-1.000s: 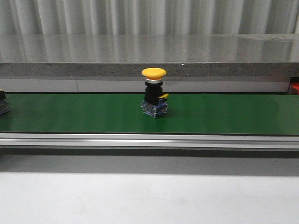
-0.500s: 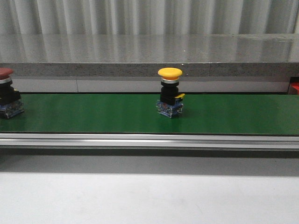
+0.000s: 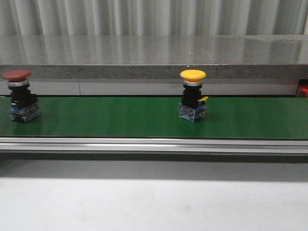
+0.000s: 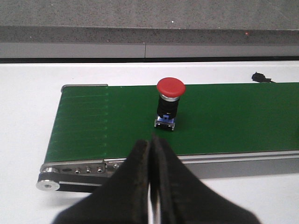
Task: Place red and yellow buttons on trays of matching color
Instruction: 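Grasp the yellow button at the belt's end with the right gripper, then lower the yellow button into the yellow tray with the right gripper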
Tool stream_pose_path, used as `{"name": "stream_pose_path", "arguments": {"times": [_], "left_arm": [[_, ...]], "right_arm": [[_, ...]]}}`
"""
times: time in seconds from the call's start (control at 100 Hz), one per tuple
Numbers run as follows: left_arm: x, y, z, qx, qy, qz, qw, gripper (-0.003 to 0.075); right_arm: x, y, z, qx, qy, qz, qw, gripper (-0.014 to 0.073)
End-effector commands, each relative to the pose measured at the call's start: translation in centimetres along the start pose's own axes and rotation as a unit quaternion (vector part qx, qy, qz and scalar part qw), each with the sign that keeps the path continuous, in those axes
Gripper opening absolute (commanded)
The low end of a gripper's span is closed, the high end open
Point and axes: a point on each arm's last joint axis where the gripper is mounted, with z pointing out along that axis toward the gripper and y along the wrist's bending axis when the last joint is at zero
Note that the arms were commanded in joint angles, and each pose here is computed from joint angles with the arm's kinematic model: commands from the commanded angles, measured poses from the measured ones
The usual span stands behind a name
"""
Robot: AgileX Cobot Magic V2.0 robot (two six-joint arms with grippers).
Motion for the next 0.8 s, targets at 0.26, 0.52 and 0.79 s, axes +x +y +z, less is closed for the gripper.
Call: {"name": "stream_pose_path", "arguments": {"times": [0.26,0.52,0.79], "left_arm": [[-1.4,0.0,-0.4,-0.002,-0.045,-0.006,0.999,-0.0020],[-1.4,0.0,-0.4,-0.002,-0.045,-0.006,0.999,-0.0020],[-1.4,0.0,-0.4,-0.002,-0.045,-0.006,0.999,-0.0020]], "right_arm": [[-2.7,1.2,5.3,-0.076,0.052,-0.014,0.996,0.0645],[-3.5,3.0,10.9,-0.124,0.124,-0.041,0.984,0.0645],[-3.4,2.8,15.9,-0.106,0.137,-0.048,0.984,0.0643]]}}
